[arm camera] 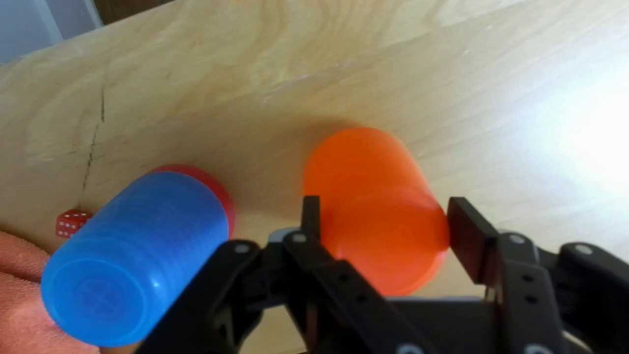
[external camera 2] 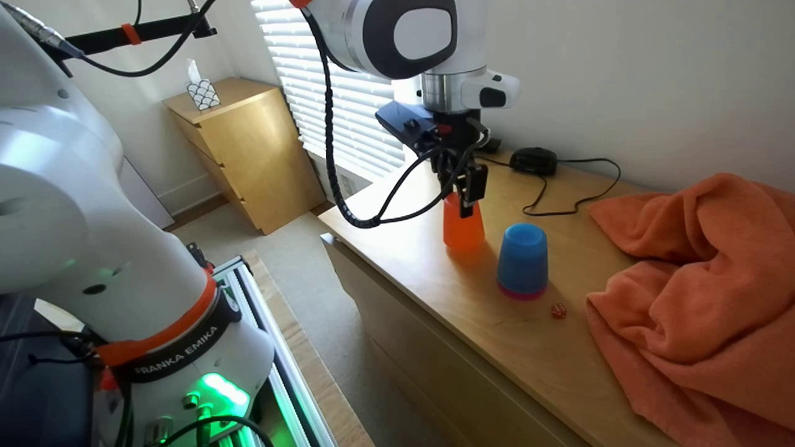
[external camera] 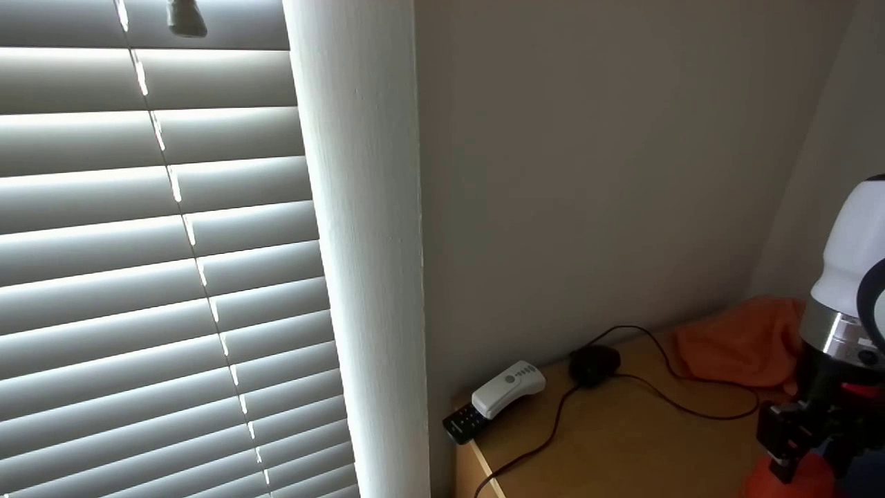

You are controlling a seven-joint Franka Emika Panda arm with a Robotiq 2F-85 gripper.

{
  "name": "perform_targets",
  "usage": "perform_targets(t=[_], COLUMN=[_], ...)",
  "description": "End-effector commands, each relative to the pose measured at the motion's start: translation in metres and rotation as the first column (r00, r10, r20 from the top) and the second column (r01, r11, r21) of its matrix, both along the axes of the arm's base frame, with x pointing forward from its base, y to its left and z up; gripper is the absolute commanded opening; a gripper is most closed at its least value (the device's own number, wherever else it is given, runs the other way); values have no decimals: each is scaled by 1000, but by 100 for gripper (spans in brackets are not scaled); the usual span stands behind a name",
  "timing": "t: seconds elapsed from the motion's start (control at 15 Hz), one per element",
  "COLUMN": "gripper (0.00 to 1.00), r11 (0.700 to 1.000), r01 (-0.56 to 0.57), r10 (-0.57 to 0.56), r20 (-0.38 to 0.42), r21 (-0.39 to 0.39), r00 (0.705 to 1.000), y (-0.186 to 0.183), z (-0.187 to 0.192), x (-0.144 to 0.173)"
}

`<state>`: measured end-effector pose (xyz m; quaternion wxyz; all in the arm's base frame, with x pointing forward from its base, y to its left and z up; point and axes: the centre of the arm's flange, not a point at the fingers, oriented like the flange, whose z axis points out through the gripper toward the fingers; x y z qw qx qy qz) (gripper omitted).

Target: Remove the orange cup from the pile of cups and put it on the table upside down

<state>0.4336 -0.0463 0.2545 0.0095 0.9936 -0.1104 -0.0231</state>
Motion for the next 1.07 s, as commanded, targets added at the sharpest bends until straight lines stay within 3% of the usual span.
perform_targets(t=[0.0,0.27,0.33,0.53,1.0], gripper=[40,40,90,100,100], r11=[999,999,999,999,999], r01=[-23,-23,-17,1,38], r10=[23,22,15,-3,-38], r20=[24,32,37,50,31], r21=[25,33,35,39,17], r00=[999,999,999,999,999], y=[4,5,5,4,6], z=[-11,-16,-16,-7,42], x=[2,2,3,1,-16])
